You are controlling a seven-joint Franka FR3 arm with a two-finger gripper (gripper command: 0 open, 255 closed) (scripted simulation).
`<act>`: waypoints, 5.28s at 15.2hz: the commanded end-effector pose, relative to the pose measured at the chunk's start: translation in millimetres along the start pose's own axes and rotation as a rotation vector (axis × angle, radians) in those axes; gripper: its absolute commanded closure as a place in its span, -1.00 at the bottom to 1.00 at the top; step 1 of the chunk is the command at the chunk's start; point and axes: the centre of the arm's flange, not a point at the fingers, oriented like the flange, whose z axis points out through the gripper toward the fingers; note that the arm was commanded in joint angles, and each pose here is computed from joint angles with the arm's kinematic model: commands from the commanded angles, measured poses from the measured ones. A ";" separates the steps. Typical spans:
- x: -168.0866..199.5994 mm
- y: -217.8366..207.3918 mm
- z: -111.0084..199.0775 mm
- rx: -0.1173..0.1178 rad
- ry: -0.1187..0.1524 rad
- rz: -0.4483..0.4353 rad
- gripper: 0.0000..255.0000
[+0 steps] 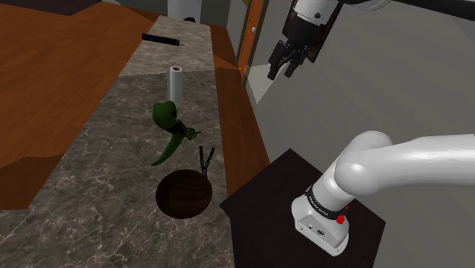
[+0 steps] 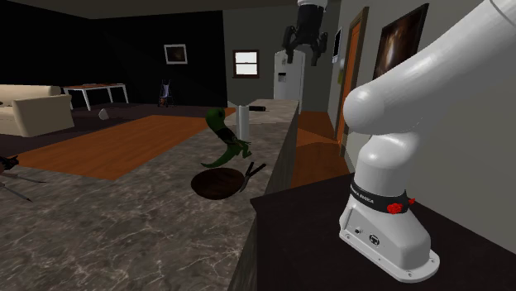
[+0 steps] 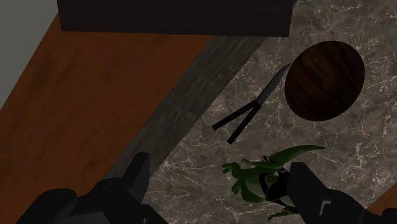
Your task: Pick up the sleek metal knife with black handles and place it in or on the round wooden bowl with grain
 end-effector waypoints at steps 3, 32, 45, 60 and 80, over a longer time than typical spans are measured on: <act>1.1 -11.0 24.3 -0.006 -0.001 0.034 -1.00; 50.9 -145.5 384.0 -0.085 -0.021 0.525 -1.00; 53.4 -148.0 444.0 -0.090 -0.022 0.552 -1.00; 53.7 -148.5 438.7 -0.090 -0.022 0.552 1.00; 60.6 -157.1 333.7 -0.090 -0.022 0.552 1.00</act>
